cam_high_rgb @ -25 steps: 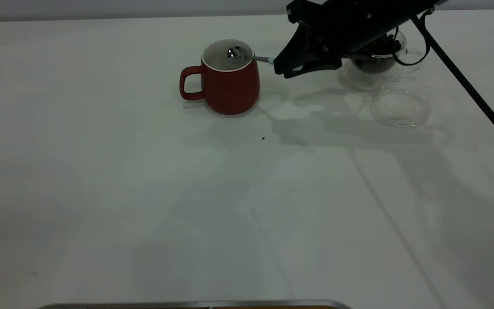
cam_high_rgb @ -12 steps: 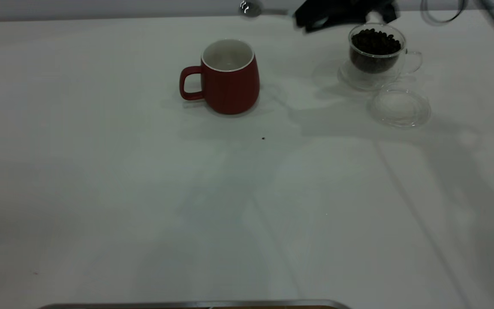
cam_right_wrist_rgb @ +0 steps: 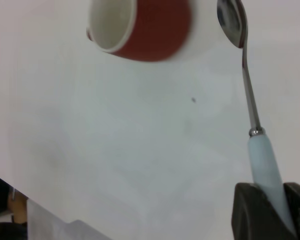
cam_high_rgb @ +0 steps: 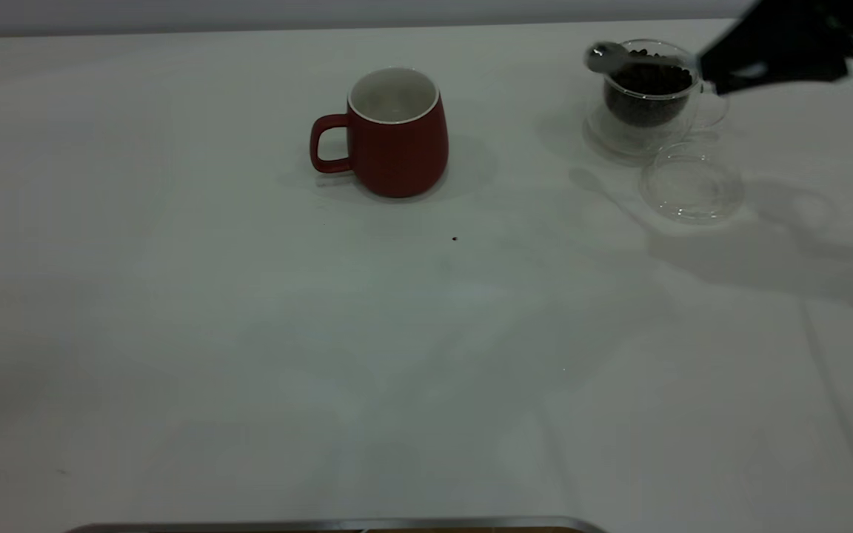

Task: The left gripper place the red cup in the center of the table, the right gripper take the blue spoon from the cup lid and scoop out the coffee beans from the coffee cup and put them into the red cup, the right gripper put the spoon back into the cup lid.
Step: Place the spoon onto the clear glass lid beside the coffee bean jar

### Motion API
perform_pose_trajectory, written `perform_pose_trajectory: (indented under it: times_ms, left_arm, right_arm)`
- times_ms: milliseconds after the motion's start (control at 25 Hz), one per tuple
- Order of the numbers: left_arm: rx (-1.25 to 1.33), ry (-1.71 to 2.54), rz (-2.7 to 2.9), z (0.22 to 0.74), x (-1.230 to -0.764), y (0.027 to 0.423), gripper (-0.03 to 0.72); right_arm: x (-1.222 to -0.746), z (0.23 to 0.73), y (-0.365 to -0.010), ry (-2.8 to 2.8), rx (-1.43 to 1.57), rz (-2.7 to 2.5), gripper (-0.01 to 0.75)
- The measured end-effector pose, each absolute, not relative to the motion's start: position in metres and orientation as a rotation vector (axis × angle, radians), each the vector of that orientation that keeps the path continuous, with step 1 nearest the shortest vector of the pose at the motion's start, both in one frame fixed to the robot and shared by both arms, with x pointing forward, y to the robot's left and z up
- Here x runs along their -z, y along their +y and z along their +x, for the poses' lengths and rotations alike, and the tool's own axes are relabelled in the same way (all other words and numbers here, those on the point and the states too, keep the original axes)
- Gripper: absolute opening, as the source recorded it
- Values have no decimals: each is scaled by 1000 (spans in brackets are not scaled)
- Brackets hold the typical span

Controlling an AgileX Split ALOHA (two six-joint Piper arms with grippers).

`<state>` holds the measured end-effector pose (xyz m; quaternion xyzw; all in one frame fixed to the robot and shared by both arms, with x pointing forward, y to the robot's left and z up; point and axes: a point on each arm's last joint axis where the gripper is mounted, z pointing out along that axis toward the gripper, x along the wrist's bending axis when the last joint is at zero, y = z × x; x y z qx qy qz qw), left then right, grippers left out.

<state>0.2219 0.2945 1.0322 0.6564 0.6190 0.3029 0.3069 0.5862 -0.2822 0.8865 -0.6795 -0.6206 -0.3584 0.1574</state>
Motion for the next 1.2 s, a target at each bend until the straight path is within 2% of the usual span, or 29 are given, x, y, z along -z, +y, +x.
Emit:
perform_pose_trajectory:
  times_ms: [400,640,1200]
  left_arm:
    - [-801,1638,1736,222,-1032,295,474]
    - [-801,1638,1736,222,-1032,295,474]
    - [-801,1638,1736,222,-1032,295,474]
  right_arm:
    - [-842,574,-320,-1623,894,-2169,107]
    - [-813,577,-323,-1499,876,-2224,107]
    - [-791,589,-326,-1436,866,-2254,107]
